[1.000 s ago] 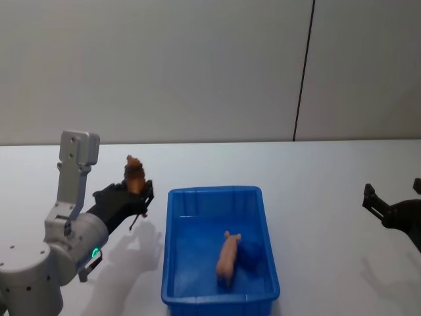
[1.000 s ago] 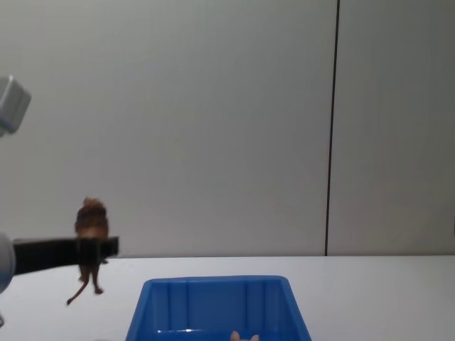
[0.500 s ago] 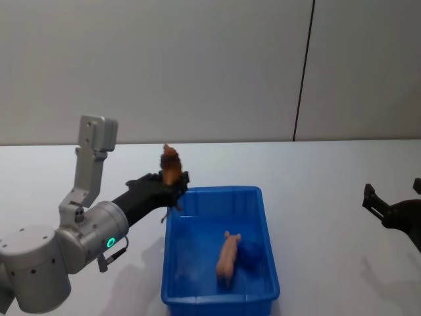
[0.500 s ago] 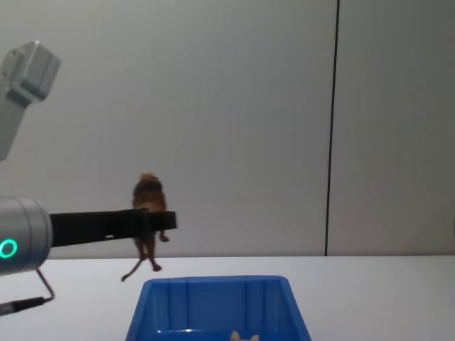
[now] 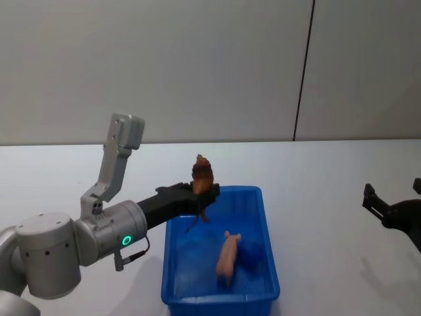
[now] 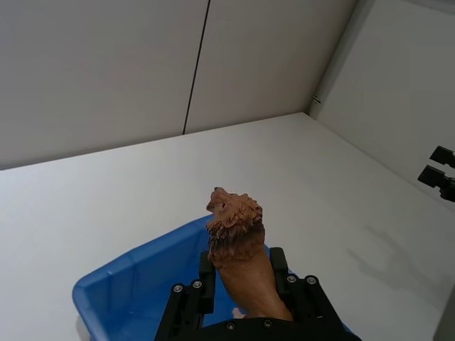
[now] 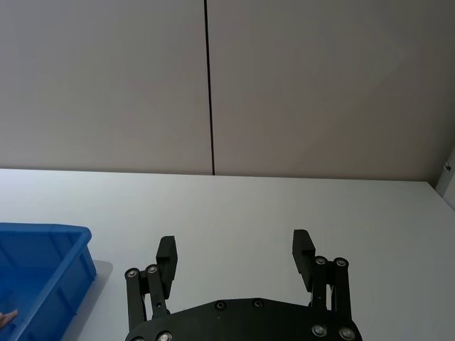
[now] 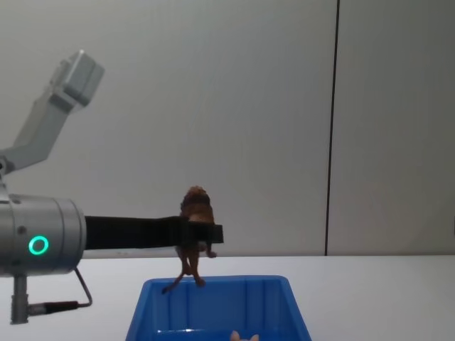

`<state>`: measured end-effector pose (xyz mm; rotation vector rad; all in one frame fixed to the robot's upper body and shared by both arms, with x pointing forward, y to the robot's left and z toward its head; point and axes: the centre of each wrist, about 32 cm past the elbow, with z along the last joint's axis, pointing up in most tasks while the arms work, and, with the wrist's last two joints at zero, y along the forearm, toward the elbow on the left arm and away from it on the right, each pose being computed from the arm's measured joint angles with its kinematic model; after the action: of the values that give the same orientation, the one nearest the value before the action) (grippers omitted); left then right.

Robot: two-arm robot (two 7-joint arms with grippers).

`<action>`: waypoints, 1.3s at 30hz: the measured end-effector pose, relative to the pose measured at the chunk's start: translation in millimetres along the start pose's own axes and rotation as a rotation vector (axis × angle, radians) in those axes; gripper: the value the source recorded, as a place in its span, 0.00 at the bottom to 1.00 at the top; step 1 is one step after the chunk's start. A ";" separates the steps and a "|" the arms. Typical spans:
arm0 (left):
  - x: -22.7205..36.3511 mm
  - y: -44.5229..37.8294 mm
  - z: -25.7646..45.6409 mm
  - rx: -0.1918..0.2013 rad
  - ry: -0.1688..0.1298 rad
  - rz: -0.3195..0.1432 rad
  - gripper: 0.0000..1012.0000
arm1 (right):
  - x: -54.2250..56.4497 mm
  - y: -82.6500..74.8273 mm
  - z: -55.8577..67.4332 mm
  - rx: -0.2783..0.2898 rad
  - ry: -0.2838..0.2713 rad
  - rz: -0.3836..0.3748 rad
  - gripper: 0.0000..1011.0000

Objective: Pick up the two dolls from the table and place them into the box.

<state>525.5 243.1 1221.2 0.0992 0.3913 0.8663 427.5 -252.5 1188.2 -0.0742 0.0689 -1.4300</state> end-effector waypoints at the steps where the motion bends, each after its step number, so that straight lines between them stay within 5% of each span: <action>1: 0.0 -0.8 0.3 0.003 0.001 -0.004 0.46 | 0.0 0.0 0.0 0.000 0.000 0.000 0.99; 10: 0.5 -7.2 1.7 0.035 0.007 -0.042 0.46 | 0.0 0.0 0.0 0.000 0.000 0.000 0.99; 27: 0.8 -11.1 3.0 0.052 0.009 -0.064 0.94 | 0.0 0.0 0.0 0.000 0.000 0.000 0.99; 39: -2.3 -6.6 8.1 -0.021 -0.061 -0.054 0.99 | 0.0 0.0 0.0 0.000 0.000 0.000 0.99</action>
<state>531.9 237.7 1227.8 0.0950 0.3263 0.8125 427.5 -252.4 1188.2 -0.0741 0.0689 -1.4299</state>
